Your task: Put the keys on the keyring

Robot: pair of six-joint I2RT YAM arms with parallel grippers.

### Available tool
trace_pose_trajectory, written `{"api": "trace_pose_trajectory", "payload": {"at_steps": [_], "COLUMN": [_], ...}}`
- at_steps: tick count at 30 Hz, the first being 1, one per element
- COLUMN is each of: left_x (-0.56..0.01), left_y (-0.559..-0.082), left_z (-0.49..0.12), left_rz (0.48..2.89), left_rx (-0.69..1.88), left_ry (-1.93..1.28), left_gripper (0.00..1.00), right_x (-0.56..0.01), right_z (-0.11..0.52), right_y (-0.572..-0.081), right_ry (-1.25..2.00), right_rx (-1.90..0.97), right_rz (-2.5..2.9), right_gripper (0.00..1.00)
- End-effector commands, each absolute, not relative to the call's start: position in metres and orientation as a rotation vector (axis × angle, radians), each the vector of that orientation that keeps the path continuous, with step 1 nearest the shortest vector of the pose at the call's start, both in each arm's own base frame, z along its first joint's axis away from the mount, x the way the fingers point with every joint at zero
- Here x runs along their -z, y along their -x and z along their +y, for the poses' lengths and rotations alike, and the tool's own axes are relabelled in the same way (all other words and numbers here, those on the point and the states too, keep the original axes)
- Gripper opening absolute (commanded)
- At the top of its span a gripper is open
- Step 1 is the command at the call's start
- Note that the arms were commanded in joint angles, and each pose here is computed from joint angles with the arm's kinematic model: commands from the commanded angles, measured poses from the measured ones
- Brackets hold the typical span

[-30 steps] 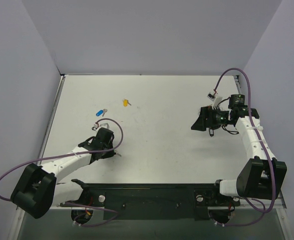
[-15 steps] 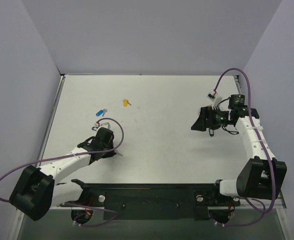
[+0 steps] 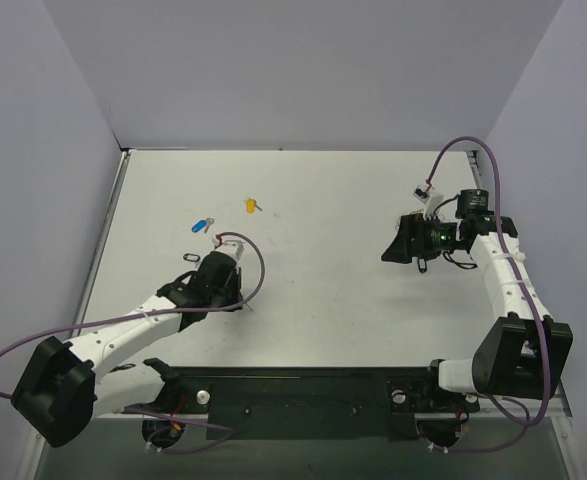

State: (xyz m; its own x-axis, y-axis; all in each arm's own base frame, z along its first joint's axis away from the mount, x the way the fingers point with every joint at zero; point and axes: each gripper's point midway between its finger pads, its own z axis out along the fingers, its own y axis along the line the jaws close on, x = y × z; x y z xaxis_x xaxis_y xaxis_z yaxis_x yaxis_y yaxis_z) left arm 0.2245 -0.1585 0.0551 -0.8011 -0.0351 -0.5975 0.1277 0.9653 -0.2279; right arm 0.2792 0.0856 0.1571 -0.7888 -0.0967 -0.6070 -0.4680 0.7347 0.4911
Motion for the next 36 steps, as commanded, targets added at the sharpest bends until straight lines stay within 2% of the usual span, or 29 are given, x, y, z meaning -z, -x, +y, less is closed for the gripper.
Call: {"api": "trace_pose_trajectory", "payload": {"at_steps": [1, 9, 12, 16, 19, 20, 29, 33, 36], "left_x": [-0.099, -0.132, -0.141, -0.164, -0.177, -0.183, -0.220, -0.222, -0.220], "left_y": [-0.237, -0.225, -0.215, -0.206, -0.194, -0.188, -0.160, -0.149, -0.148], "left_z": [-0.196, -0.249, -0.273, -0.303, -0.323, -0.330, -0.362, -0.368, -0.371], "left_rz": [2.311, 2.122, 2.057, 1.913, 1.819, 1.768, 1.453, 1.411, 1.413], "left_rx": [0.431, 0.485, 0.517, 0.542, 0.614, 0.652, 0.847, 0.894, 0.907], "left_ry": [-0.337, -0.754, -0.889, -1.067, -1.170, -1.207, -1.206, -1.189, -1.160], "left_gripper": [0.00, 0.00, 0.00, 0.00, 0.00, 0.00, 0.00, 0.00, 0.00], "right_x": [-0.163, -0.168, -0.173, -0.181, -0.198, -0.203, -0.210, -0.215, -0.221], "right_z": [0.092, 0.103, 0.115, 0.130, 0.145, 0.150, 0.172, 0.177, 0.181], "right_y": [-0.272, -0.253, -0.233, -0.178, -0.140, -0.125, -0.096, -0.094, -0.095], "right_ry": [0.473, 0.632, 0.859, 1.210, 1.589, 1.599, 1.797, 1.823, 1.834], "right_rx": [-0.918, -0.988, -1.035, -1.169, -1.223, -1.307, -1.325, -1.337, -1.342], "right_rz": [2.352, 2.299, 2.196, 2.049, 1.621, 1.610, 1.356, 1.334, 1.339], "right_gripper": [0.77, 0.77, 0.77, 0.77, 0.76, 0.76, 0.71, 0.64, 0.55]}}
